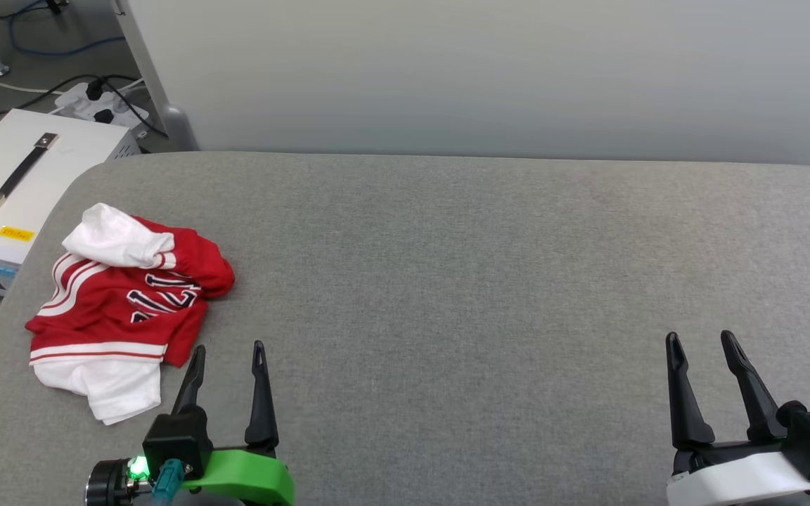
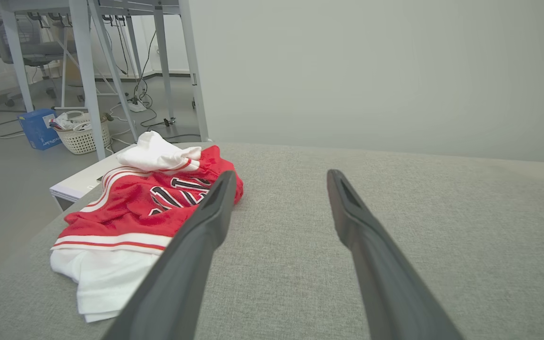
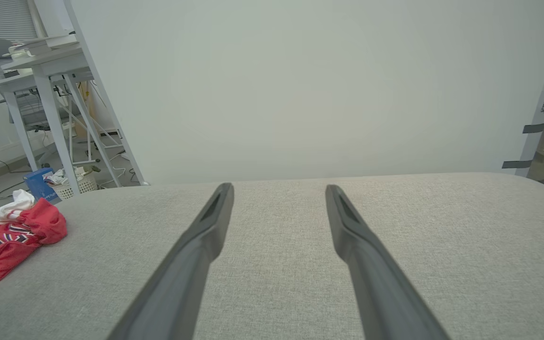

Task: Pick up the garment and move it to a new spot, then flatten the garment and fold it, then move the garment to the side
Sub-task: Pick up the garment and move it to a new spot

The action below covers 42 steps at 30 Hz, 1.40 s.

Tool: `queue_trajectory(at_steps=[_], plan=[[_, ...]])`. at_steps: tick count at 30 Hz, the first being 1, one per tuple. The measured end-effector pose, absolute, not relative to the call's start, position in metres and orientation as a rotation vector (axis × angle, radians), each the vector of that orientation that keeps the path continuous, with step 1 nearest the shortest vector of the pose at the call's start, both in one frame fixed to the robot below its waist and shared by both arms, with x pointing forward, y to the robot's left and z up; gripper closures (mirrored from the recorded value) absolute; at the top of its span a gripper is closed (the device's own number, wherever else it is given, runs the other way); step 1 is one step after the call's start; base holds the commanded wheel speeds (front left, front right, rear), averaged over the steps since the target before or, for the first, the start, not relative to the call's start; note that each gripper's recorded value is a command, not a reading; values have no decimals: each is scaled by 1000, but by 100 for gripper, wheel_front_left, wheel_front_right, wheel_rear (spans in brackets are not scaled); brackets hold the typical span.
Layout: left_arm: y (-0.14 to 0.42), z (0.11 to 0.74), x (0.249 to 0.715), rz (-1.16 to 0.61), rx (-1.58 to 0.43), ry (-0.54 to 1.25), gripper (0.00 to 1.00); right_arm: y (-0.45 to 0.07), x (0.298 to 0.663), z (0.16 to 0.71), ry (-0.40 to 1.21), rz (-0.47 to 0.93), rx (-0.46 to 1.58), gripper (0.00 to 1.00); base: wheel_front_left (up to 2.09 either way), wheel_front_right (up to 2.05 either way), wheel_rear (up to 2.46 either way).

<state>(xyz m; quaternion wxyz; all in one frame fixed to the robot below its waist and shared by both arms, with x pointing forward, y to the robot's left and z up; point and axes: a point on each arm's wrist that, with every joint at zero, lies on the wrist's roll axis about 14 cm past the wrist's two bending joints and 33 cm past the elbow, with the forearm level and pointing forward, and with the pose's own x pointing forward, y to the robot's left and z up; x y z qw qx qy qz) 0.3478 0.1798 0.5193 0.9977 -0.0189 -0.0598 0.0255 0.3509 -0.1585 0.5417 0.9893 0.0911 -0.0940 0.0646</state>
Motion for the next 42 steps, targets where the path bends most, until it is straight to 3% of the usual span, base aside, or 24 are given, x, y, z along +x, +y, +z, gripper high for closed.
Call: queue_trajectory(at_steps=[42], plan=[[309,507,250,530,-51,-84,0,-13,385,530,-122,561,212,0,0,0,0]])
